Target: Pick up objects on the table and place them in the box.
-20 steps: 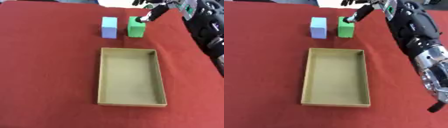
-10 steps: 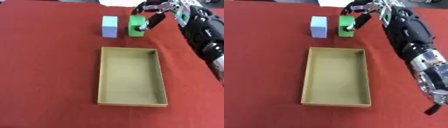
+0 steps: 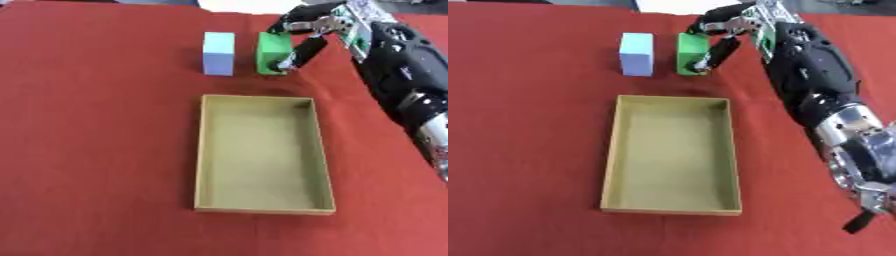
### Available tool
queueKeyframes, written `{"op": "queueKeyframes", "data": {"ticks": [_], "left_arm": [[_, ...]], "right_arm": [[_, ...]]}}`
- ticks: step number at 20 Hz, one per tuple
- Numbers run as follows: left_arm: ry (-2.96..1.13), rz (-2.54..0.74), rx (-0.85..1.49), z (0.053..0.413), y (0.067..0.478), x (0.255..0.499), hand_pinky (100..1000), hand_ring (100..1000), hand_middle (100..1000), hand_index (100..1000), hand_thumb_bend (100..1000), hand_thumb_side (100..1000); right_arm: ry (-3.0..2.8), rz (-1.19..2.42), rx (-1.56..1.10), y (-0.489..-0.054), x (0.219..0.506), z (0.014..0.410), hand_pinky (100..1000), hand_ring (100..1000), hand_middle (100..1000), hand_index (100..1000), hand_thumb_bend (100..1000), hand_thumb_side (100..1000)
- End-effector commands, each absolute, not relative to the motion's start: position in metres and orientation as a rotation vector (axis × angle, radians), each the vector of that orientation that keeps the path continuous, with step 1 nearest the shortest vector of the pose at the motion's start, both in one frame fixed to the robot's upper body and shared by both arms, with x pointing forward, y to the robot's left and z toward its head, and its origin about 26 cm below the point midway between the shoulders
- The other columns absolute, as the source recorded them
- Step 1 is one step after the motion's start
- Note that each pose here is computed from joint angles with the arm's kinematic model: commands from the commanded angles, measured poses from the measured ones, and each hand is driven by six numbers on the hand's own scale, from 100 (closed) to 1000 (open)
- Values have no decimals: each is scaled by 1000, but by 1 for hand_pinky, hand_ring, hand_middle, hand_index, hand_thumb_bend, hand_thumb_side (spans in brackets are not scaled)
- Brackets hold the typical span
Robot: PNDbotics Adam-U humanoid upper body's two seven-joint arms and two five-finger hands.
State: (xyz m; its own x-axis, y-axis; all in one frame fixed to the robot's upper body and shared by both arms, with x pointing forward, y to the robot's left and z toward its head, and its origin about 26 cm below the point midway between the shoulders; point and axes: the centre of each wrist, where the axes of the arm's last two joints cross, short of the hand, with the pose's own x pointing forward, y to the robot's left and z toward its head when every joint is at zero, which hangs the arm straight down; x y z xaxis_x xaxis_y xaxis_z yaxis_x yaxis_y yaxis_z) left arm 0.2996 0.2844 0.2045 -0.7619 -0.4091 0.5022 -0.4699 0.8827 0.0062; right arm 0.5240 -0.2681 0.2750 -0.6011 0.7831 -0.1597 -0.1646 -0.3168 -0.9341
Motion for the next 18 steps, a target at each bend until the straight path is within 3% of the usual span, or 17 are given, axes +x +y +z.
{"op": "queueKeyframes", "data": {"ticks": [1,3,7,11,12,13,18], "left_arm": [[-2573,161,635,212,285,298,736,676,567,778,181,663],[-2574,161,636,213,285,298,736,676,567,778,181,662],[-2574,160,640,213,286,298,735,676,568,778,182,659],[-2576,156,647,213,287,298,735,677,568,778,184,654],[-2576,155,649,214,288,298,735,677,568,778,184,654],[-2576,153,652,214,288,298,735,677,568,778,186,652],[-2579,148,662,215,290,297,735,677,569,778,191,649]], "right_arm": [[-1350,1945,-861,-270,523,283,809,769,570,815,262,561],[-1419,1906,-884,-269,523,287,794,723,503,756,217,537],[-1514,1854,-946,-272,520,301,783,679,460,712,155,486],[-1575,1864,-991,-274,514,321,778,670,459,708,136,461],[-1588,1875,-1002,-275,512,328,776,668,463,709,148,525],[-1603,1886,-1012,-276,509,334,771,660,463,711,125,459],[-1708,1928,-988,-277,487,360,759,657,477,732,100,486]]}}
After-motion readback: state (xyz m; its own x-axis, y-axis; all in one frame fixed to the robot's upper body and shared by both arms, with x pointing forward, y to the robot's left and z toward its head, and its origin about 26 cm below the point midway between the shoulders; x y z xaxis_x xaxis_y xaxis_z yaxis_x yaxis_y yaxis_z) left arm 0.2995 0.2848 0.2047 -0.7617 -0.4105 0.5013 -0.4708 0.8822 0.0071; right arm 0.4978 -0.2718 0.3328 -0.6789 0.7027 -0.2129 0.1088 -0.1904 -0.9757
